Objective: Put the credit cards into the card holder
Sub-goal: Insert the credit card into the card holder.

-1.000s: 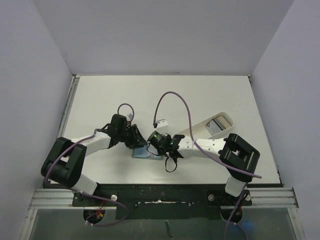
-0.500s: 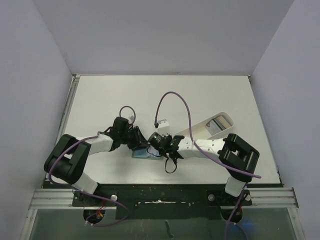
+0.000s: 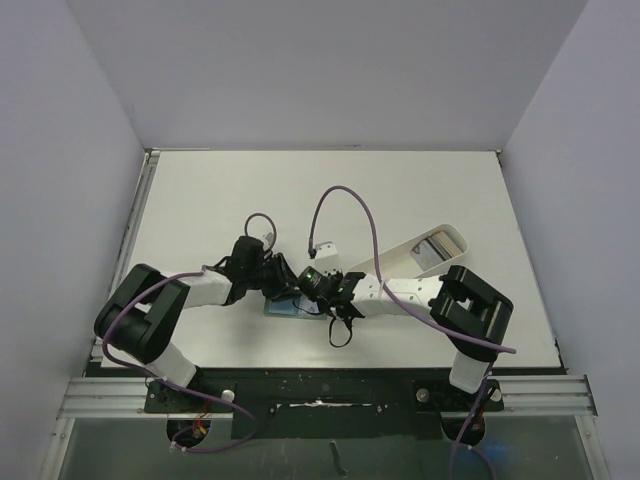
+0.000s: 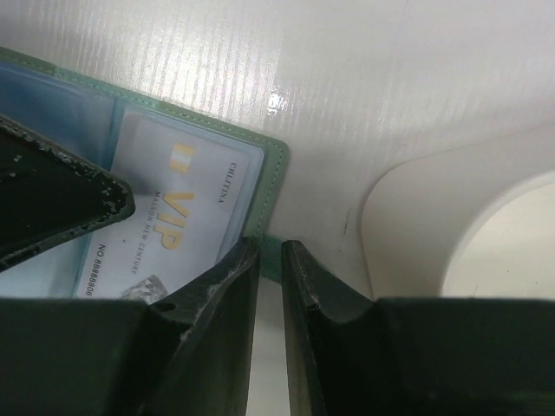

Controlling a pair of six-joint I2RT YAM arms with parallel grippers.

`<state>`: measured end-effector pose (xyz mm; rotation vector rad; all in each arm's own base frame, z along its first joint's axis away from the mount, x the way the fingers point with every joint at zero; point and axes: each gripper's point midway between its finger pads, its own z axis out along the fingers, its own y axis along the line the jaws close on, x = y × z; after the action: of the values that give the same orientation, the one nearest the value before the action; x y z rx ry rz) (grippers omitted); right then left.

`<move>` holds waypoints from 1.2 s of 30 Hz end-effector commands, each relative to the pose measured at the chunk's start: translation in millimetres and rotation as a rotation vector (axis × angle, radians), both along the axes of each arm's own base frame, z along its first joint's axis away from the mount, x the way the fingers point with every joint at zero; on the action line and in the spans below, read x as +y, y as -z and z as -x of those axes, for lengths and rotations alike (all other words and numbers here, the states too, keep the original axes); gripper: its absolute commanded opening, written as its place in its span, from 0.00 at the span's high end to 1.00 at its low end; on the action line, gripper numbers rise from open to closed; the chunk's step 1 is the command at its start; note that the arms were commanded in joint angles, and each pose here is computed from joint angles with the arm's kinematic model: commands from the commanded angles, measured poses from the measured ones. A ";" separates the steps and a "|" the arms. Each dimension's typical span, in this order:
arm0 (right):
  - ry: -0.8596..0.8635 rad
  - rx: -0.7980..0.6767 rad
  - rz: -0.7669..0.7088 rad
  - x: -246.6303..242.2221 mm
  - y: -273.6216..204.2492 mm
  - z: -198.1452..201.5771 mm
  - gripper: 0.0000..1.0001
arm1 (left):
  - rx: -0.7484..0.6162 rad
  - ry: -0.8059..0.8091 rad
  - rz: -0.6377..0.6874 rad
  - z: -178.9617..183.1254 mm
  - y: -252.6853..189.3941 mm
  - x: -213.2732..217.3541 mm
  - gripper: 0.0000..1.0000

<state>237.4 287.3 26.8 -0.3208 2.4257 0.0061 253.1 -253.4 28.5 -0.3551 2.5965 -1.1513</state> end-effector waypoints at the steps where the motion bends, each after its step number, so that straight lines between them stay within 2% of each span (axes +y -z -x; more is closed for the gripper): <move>1: 0.027 -0.052 -0.028 5.2 -6.0 -7.1 0.81 | -0.034 0.008 0.037 -3.7 -5.5 -13.2 0.70; 12: 0.028 -0.059 -0.022 3.9 -7.1 -6.8 0.82 | -0.049 -0.011 0.036 -7.7 -14.7 -16.4 0.70; 16: 0.012 -0.089 -0.049 5.4 -24.4 -6.0 0.81 | -0.077 -0.047 0.009 -10.7 -23.1 -8.3 0.70; 23: -0.078 -0.111 -0.118 10.9 -63.8 -0.7 0.74 | -0.127 -0.073 -0.041 -19.1 -40.1 2.8 0.69; 31: -0.073 -0.154 -0.120 -16.2 -102.6 -9.0 0.62 | -0.153 -0.049 -0.074 -17.9 -47.4 12.9 0.61; 36: 0.007 -0.150 -0.045 -68.5 -110.2 -27.2 0.53 | -0.208 0.008 -0.087 -26.0 -67.5 14.4 0.47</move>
<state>249.6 260.1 120.8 -0.3196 2.2822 0.1343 257.3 -233.7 54.4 -0.3364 2.5590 -0.9892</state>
